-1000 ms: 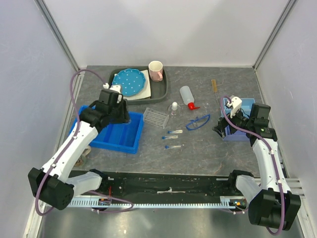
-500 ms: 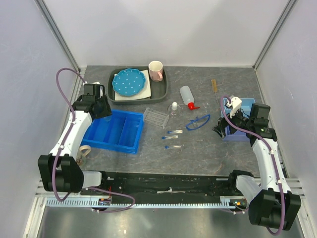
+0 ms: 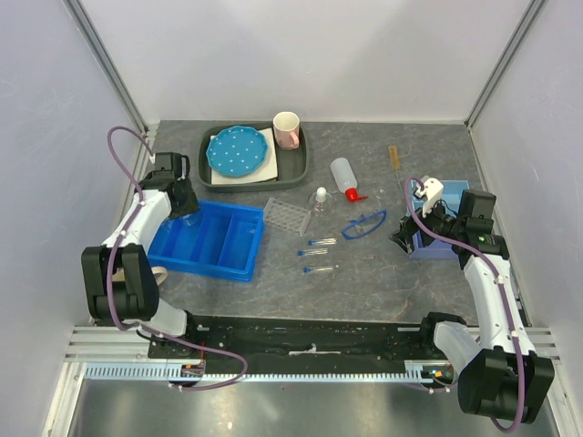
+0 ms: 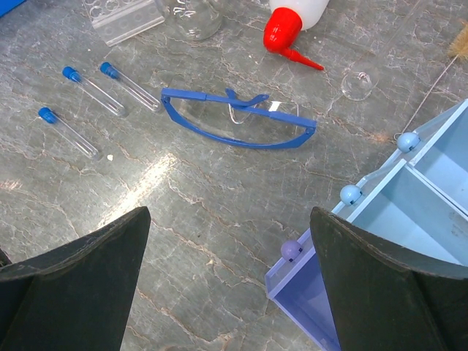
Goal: Organize the chemistry lab equipment
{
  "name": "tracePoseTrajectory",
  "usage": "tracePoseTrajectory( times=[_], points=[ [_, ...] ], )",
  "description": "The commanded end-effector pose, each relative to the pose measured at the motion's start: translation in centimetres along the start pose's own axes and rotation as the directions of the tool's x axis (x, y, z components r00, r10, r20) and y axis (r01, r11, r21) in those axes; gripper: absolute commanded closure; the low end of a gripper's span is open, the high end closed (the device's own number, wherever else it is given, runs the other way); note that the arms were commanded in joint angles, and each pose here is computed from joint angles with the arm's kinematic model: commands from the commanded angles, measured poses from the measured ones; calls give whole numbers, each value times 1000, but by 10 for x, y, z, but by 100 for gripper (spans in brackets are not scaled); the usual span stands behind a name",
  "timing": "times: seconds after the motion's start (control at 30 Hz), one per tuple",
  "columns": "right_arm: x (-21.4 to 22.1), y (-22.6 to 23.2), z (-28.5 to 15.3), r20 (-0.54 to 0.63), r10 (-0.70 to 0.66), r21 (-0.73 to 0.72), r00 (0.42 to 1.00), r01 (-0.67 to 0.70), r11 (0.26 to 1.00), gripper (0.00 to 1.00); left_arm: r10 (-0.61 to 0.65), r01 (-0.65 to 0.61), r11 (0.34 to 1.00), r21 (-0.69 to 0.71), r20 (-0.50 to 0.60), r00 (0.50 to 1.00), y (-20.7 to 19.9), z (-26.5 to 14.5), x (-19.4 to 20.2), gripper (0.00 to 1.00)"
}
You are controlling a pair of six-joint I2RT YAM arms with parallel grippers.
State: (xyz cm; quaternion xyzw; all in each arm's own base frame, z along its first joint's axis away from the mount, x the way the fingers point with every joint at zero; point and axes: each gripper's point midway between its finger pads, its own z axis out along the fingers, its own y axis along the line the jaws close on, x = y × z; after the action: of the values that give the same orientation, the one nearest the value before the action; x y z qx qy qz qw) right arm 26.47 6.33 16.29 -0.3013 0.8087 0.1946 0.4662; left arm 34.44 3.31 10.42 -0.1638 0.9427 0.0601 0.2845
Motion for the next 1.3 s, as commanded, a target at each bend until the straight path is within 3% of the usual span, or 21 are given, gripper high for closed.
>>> tracePoseTrajectory(
  times=[0.0, 0.3, 0.6, 1.07, 1.27],
  points=[
    [-9, 4, -1, 36, -43, -17, 998, 44, 999, 2, 16, -16, 1000, -7, 35, 999, 2, 12, -14, 78],
    [-10, 4, -2, 38, -48, -13, 998, 48, 999, 2, 8, -7, 1000, 16, -43, 999, 0, 29, 2, 70],
    [-8, 3, -1, 31, -44, -12, 999, 44, 999, 2, 2, -1, 1000, 16, -59, 998, 2, 31, 6, 48],
    [-4, 0, 1, 17, -39, -5, 999, 40, 999, 2, -13, 14, 999, 33, -41, 999, 1, 22, 3, 33],
    [-4, -1, 0, 13, -43, 2, 999, 42, 999, 2, -25, 24, 998, 51, 7, 1000, 0, 5, -7, 32]
  ],
)
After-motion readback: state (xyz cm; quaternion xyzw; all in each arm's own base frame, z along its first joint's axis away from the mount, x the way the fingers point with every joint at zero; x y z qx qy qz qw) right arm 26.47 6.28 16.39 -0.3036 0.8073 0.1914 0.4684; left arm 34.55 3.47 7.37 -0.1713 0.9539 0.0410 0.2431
